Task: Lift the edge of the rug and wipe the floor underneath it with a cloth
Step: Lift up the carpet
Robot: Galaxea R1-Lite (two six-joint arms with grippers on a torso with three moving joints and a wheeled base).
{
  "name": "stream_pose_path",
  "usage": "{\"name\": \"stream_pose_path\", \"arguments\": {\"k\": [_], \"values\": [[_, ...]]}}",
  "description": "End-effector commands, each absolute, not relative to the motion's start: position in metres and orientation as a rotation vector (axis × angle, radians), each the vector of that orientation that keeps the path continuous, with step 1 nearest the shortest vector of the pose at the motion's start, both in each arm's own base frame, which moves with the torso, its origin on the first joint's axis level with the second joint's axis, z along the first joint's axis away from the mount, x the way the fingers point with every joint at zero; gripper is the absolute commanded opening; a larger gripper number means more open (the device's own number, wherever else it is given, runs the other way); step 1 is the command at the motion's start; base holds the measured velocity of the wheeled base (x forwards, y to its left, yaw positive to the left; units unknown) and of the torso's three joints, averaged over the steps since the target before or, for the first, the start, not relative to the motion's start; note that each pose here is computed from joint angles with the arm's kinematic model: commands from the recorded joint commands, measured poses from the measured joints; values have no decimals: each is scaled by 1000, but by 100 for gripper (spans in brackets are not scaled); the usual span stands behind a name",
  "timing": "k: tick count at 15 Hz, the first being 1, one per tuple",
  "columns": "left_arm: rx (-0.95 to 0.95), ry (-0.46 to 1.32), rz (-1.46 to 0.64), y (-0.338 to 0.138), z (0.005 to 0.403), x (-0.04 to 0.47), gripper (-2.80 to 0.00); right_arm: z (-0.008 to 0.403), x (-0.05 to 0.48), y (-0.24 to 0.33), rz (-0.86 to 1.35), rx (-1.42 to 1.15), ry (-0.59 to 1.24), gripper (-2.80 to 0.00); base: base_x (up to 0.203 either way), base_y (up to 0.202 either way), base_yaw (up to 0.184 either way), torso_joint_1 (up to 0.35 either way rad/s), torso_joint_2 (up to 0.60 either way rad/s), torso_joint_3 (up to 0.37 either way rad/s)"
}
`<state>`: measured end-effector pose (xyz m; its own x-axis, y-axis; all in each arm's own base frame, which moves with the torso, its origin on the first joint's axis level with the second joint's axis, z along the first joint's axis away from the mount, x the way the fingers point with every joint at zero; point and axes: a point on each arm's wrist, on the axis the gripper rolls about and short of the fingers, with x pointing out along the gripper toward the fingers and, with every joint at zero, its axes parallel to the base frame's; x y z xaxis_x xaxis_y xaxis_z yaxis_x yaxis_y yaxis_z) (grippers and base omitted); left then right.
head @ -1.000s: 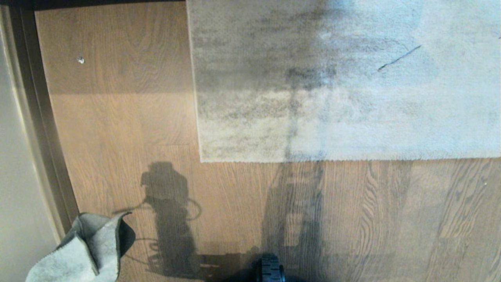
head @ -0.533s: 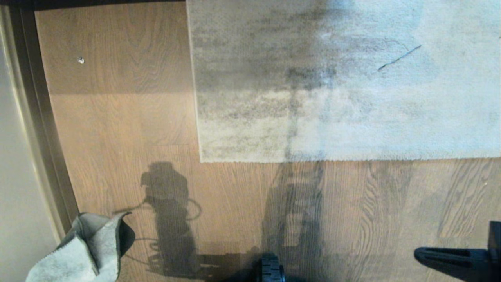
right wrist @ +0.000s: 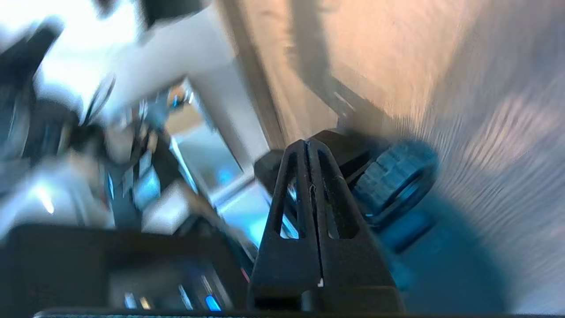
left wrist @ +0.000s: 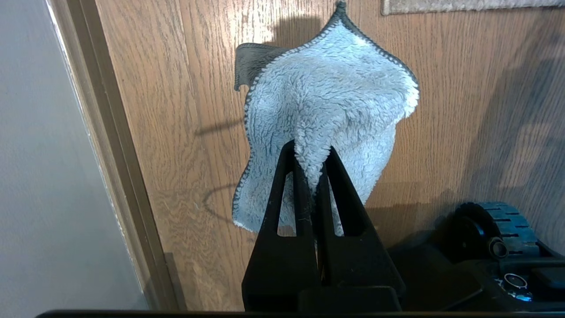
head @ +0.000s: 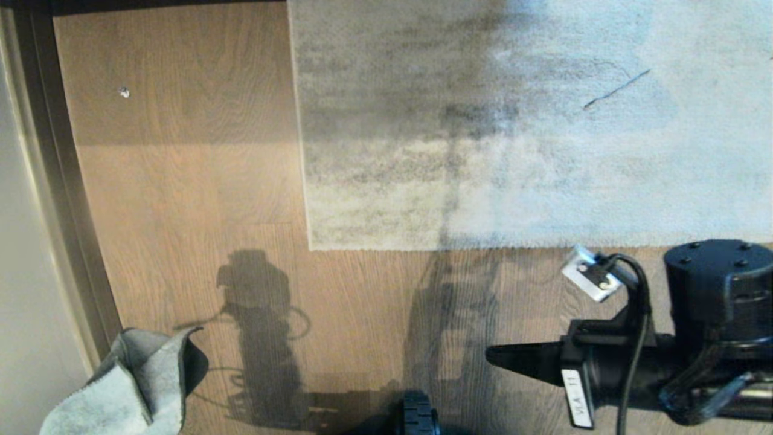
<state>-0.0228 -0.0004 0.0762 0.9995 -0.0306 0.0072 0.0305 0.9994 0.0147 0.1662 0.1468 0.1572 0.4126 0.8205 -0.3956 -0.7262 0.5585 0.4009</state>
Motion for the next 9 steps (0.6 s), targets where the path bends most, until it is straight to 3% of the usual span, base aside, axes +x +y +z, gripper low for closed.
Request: {"name": "stream_pose_path", "arguments": {"k": [1, 5, 9], "values": [[14, -8, -31, 0, 76, -23, -280, 129, 179, 178, 785, 272, 725, -280, 0, 0, 0, 0, 0, 0], [14, -8, -31, 0, 76, -23, -280, 120, 184, 229, 440, 548, 703, -280, 0, 0, 0, 0, 0, 0], [15, -8, -31, 0, 76, -23, -280, 89, 183, 264, 252, 549, 643, -280, 0, 0, 0, 0, 0, 0]]}}
